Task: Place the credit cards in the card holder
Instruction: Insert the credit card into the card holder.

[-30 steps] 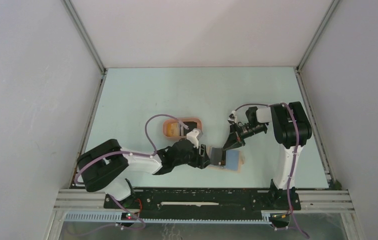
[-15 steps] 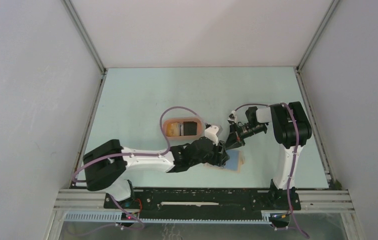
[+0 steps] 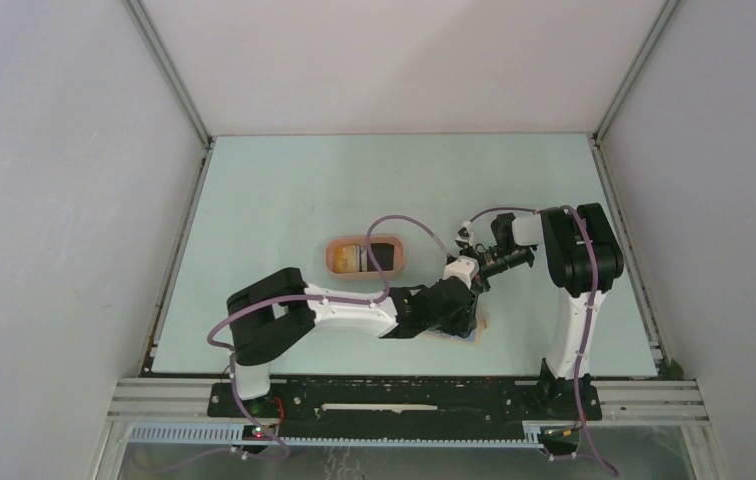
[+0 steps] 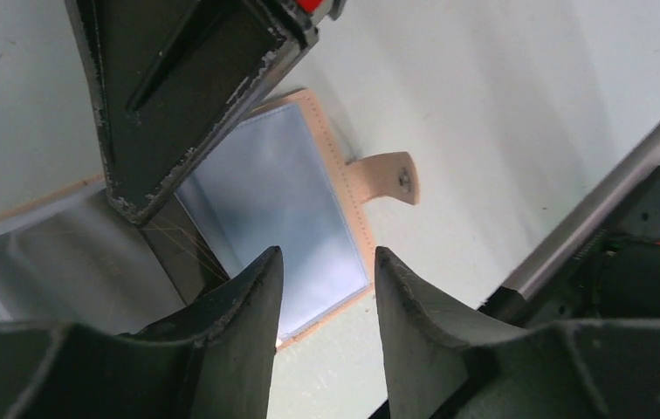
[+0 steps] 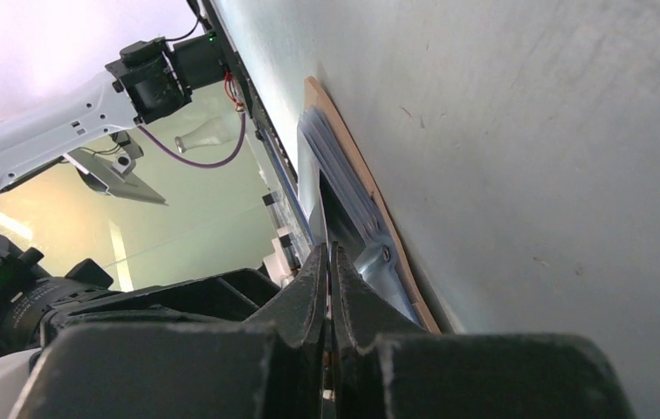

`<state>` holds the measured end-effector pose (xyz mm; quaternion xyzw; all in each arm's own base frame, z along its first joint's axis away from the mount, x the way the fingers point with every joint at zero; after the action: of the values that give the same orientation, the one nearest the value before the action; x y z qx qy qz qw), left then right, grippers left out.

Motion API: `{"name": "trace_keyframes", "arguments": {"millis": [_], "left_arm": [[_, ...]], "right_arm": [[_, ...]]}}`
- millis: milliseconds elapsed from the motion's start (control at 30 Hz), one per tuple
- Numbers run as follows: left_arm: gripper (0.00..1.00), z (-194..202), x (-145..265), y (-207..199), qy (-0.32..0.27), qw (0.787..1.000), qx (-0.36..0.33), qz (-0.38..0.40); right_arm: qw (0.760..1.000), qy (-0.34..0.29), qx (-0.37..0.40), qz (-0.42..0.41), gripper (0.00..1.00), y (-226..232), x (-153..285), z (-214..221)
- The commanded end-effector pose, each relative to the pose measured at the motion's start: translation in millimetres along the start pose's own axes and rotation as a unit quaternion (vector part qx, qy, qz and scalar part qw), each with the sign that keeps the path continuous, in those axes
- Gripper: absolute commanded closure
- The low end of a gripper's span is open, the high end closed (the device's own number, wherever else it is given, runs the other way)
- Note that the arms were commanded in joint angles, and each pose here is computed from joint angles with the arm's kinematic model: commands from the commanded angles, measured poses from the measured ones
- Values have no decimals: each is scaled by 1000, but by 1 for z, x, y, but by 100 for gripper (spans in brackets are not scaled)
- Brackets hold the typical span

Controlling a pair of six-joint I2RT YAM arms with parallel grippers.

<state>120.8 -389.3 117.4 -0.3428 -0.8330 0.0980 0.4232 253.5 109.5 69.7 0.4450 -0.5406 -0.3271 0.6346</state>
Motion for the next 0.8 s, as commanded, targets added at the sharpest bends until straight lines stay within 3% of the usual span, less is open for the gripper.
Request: {"name": "trace_keyframes", "arguments": {"millis": [0,533,767], "left_arm": [[51,-8,-3,-8,-5,999,2,-43],[51,-3,2,10,-9,991,-13,-134],[50,-6,5,16,-22,987,-26,-158]], "right_arm": [[1000,-3,14,9,92,0,-1,-7],[1000,-6,24,10,75,5,2,-7],[999,-24,43,19,58,12,13,-9]]}}
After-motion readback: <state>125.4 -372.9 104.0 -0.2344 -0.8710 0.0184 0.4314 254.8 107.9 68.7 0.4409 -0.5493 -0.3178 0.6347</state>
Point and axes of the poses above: each gripper's point midway between its finger pads, its own x axis back along the fingers, its own y axis along the line the jaws close on, z = x × y, the point moved 10 cm from there along x, back along the fingers, and after that the axes turned 3 degrees about x, right-handed, at the moved point
